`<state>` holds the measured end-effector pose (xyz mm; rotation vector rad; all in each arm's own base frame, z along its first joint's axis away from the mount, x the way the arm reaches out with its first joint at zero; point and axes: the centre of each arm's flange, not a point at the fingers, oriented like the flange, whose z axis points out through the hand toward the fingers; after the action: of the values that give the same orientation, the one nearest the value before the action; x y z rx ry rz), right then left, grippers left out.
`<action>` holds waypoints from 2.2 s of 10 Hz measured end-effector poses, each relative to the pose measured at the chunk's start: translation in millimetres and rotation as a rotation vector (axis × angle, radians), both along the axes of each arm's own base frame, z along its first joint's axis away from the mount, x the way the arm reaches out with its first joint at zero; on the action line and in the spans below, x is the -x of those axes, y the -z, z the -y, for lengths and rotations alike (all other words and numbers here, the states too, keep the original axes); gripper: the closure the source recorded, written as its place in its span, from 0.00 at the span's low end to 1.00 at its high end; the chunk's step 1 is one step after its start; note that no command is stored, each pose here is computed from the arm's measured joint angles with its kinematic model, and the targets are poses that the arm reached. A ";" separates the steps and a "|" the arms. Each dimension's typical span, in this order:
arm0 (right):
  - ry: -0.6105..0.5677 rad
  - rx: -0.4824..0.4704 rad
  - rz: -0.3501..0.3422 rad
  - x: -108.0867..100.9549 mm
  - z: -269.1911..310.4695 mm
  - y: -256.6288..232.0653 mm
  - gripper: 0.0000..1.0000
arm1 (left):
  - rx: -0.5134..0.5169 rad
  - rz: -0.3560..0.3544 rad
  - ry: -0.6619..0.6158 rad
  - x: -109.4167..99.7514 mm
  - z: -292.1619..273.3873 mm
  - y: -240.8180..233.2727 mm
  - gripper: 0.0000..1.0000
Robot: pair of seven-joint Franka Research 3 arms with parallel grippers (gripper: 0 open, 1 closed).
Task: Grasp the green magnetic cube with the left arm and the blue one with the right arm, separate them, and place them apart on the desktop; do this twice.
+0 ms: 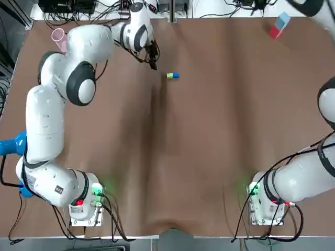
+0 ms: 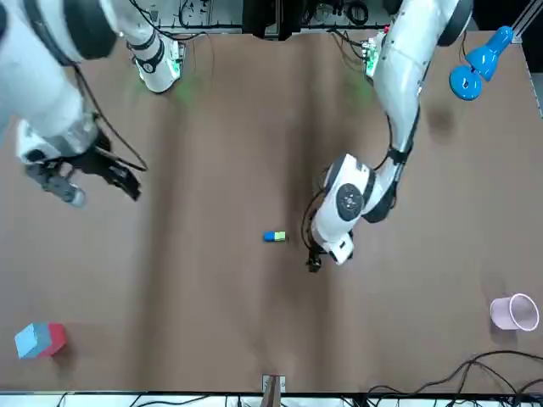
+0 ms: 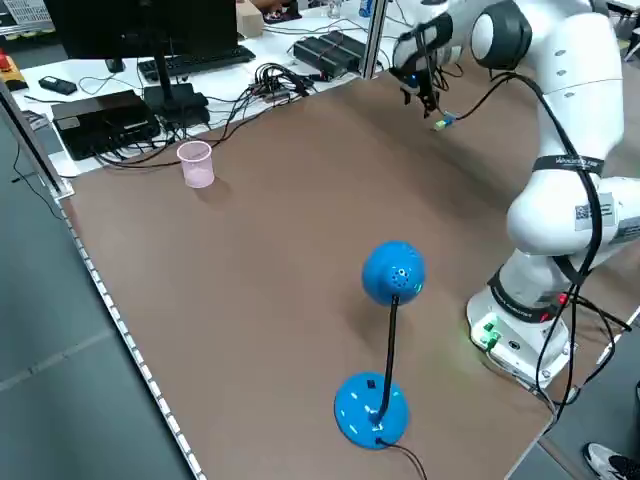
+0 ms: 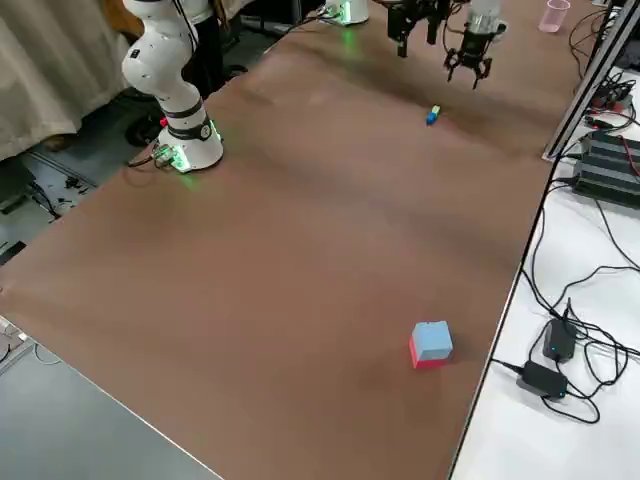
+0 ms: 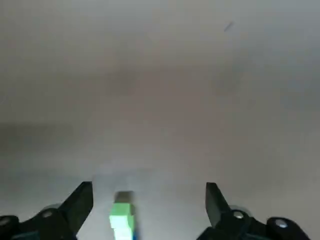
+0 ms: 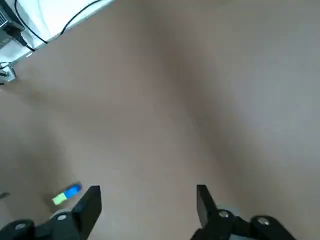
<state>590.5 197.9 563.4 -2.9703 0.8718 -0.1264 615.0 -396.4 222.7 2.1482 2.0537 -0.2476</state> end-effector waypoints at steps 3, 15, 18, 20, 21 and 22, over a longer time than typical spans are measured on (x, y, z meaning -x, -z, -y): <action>0.261 -0.023 -0.032 0.2 -84.1 69.3 0.11 | 0.014 -0.033 0.015 20.4 28.1 14.2 0.06; 0.839 -0.324 -0.237 27.3 -242.2 334.3 0.12 | 0.012 -0.018 -0.037 36.3 51.9 50.6 0.22; 0.885 -0.346 -0.254 28.0 -252.1 376.0 0.14 | 0.012 -0.013 -0.040 34.0 50.5 49.5 0.35; 0.906 -0.367 -0.247 16.7 -256.5 377.3 0.15 | 0.014 -0.009 -0.040 33.7 50.9 48.9 0.38; 0.911 -0.378 -0.241 10.7 -258.9 377.3 0.15 | 0.017 -0.004 -0.042 33.1 51.2 48.2 0.38; 0.916 -0.386 -0.235 6.6 -259.9 380.0 0.15 | 0.019 0.000 -0.042 32.7 51.3 47.8 0.38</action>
<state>583.9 457.8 183.4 -2.0543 1.9447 0.3297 582.3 -447.8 174.9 2.0913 2.0858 -0.2613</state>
